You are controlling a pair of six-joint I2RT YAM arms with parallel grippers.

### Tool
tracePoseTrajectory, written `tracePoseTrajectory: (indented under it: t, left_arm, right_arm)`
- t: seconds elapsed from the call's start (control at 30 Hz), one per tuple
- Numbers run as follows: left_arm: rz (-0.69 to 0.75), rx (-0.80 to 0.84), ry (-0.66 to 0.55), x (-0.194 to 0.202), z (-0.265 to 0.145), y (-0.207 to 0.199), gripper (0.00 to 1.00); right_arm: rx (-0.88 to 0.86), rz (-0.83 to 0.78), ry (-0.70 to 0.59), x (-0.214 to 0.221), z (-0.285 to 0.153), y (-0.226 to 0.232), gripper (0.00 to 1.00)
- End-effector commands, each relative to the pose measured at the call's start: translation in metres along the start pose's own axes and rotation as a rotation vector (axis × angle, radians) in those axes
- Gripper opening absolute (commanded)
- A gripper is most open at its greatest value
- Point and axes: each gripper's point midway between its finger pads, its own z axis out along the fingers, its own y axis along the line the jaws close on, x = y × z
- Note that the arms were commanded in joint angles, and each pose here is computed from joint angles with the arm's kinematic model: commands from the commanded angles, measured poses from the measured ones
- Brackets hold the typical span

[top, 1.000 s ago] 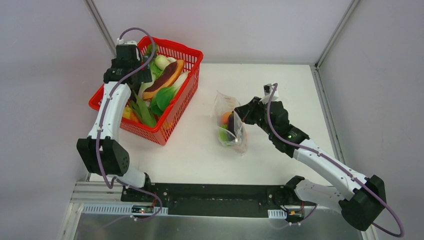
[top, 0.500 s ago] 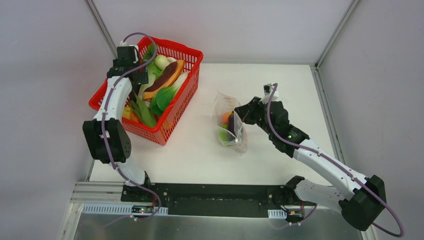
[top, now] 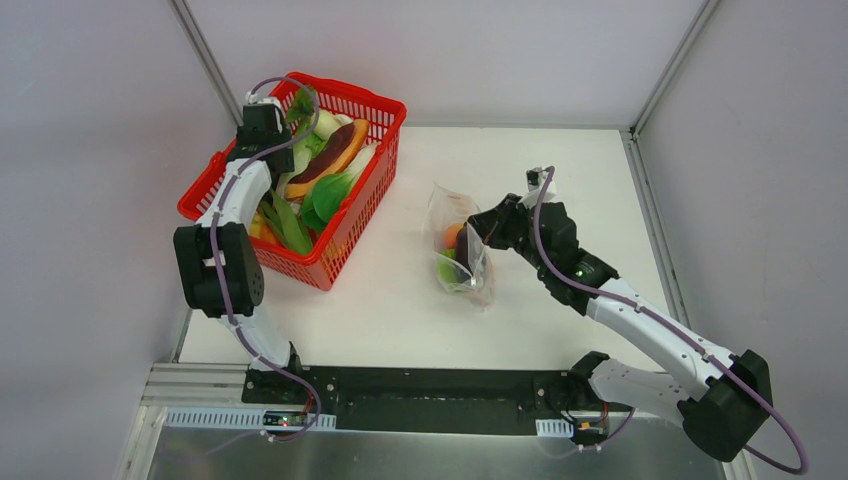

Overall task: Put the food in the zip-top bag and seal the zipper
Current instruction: Pick up the fake vegetable from the bin.

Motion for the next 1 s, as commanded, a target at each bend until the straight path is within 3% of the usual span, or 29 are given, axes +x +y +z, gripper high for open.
tracePoseTrajectory:
  t: [0.0, 0.13, 0.37, 0.5, 0.8, 0.97]
  left_arm:
    - [-0.036, -0.059, -0.045, -0.007, 0.007, 0.009, 0.60]
    - [-0.030, -0.055, -0.028, 0.001, 0.014, 0.005, 0.57]
    - [-0.050, -0.009, -0.010, 0.010, 0.010, -0.002, 0.36]
    - [-0.052, 0.022, 0.001, 0.010, -0.002, -0.004, 0.20]
    - [-0.065, 0.100, -0.169, -0.007, -0.039, -0.005, 0.04]
    - [-0.073, 0.122, -0.244, -0.022, -0.068, 0.001, 0.00]
  right_arm:
    - [-0.049, 0.010, -0.056, -0.022, -0.002, 0.018, 0.00]
    - [-0.050, 0.012, -0.049, -0.021, -0.001, 0.019, 0.00]
    - [-0.054, 0.018, -0.039, -0.018, -0.002, 0.019, 0.00]
    - [-0.051, 0.021, -0.043, -0.019, -0.003, 0.018, 0.00]
    - [-0.064, 0.026, -0.076, -0.028, -0.012, 0.021, 0.00]
    - [-0.066, 0.035, -0.086, -0.029, -0.015, 0.021, 0.00]
